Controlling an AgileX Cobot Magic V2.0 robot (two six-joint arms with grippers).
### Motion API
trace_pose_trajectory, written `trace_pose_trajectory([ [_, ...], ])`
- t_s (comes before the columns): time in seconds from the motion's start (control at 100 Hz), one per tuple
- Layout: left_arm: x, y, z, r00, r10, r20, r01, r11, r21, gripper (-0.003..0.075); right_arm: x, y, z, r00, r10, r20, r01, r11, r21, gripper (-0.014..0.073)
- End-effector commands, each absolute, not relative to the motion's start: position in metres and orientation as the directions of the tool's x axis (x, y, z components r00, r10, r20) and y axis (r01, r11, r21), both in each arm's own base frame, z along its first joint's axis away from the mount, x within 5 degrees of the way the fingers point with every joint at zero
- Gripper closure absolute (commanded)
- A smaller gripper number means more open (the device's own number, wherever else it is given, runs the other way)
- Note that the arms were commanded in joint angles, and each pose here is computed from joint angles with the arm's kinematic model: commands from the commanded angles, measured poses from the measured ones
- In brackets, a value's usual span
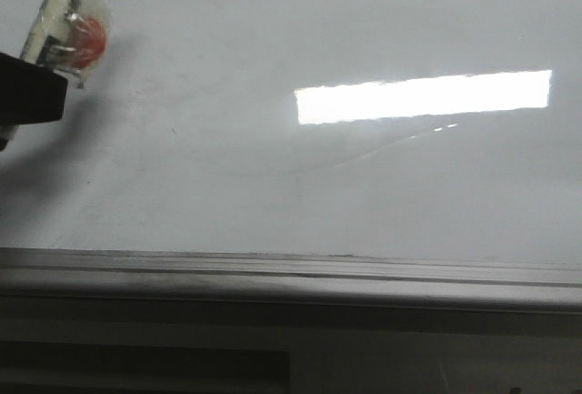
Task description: Write number 2 on whiteboard
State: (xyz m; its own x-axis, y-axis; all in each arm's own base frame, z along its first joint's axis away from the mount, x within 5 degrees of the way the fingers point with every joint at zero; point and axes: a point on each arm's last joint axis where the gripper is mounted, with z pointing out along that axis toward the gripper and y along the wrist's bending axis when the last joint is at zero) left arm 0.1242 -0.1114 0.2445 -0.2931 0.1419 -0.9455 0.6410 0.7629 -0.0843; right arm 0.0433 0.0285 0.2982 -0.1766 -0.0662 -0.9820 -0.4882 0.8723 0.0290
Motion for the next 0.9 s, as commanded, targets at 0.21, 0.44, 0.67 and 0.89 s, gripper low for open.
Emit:
trace_pose_trajectory([
  [0.21, 0.116, -0.124, 0.264, 0.152, 0.355, -0.923, 0.757, 0.559, 0.34, 0.0739, 0.078, 0.069, 0.324, -0.178, -0.181, -0.967, -0.677, 0.736, -0.013, 0.0381],
  [0.44, 0.114, -0.145, 0.253, 0.227, 0.38, -0.897, 0.811, 0.436, 0.39, 0.0739, 0.101, 0.114, 0.337, -0.177, -0.269, -0.947, -0.774, 0.632, -0.035, 0.0268],
  [0.67, 0.118, -0.156, 0.246, 0.23, 0.357, -0.905, 0.833, 0.408, 0.373, 0.0739, 0.107, 0.157, 0.341, -0.127, -0.286, -0.95, -0.846, 0.531, -0.047, 0.0268],
  [0.89, 0.116, -0.158, 0.245, 0.28, 0.367, -0.887, 0.833, 0.366, 0.414, 0.0739, 0.118, 0.177, 0.336, -0.112, -0.271, -0.956, -0.848, 0.528, -0.05, 0.0268],
])
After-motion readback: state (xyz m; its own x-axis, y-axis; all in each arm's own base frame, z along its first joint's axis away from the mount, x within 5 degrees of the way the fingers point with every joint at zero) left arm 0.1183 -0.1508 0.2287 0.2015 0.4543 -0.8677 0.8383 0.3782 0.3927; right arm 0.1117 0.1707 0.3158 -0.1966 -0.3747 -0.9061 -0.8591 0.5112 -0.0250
